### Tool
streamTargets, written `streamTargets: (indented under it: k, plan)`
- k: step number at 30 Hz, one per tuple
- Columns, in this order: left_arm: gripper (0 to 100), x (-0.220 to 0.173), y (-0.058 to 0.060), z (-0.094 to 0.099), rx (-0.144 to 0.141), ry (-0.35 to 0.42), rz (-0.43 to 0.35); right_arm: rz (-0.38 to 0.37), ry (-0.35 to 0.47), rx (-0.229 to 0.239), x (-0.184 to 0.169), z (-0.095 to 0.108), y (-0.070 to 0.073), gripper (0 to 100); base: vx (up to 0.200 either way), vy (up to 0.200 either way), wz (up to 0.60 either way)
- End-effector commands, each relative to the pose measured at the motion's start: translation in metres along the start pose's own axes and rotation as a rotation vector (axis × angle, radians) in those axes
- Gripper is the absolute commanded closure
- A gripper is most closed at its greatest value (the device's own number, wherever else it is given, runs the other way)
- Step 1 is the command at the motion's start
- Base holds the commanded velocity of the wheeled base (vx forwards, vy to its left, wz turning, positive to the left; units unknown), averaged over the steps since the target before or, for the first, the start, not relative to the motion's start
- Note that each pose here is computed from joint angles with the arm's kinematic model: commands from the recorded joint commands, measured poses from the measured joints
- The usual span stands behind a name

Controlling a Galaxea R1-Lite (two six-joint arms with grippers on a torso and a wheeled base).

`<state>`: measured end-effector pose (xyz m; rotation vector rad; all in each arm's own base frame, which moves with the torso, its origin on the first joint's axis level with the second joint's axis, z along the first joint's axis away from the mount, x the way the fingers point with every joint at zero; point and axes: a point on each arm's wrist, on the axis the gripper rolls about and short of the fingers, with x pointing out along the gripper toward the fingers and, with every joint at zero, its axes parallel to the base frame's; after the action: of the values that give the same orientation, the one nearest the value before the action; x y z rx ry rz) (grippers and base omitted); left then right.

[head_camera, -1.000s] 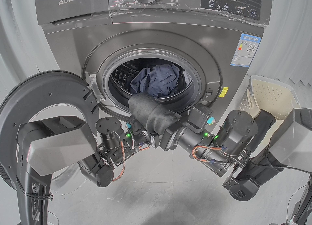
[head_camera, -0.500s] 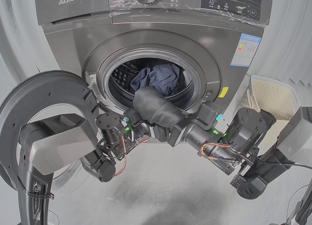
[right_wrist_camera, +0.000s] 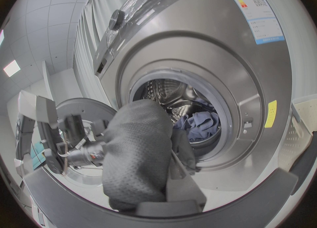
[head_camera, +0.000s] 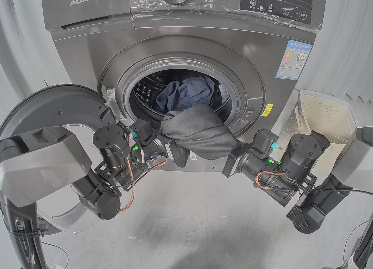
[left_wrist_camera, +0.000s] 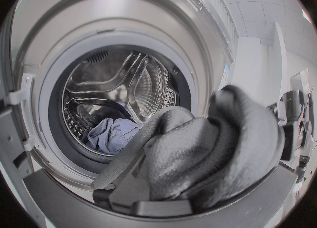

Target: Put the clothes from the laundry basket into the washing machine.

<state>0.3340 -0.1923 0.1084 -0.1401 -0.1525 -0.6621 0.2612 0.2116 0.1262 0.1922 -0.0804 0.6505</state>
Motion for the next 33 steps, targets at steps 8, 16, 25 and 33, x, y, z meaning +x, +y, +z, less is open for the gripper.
streamTargets:
  k: [8, 16, 25, 33]
  plan:
    - [100, -0.051, -0.035, 0.049, -0.002, -0.023, -0.062, 0.02, 0.066, -0.006, 0.012, -0.032, 0.005, 100, 0.0, 0.0, 0.0]
    - [100, -0.061, -0.037, 0.043, 0.015, 0.014, -0.063, 0.061, 0.025, 0.006, 0.003, -0.013, 0.02, 0, 0.0, 0.0, 0.0]
    - [100, -0.097, -0.027, 0.065, 0.031, 0.001, -0.02, 0.103, 0.226, -0.003, -0.051, -0.032, 0.012, 0, 0.0, 0.0, 0.0]
    - [100, -0.106, -0.025, 0.048, 0.024, 0.085, -0.001, 0.009, 0.289, -0.043, -0.073, -0.035, -0.016, 0, 0.0, 0.0, 0.0]
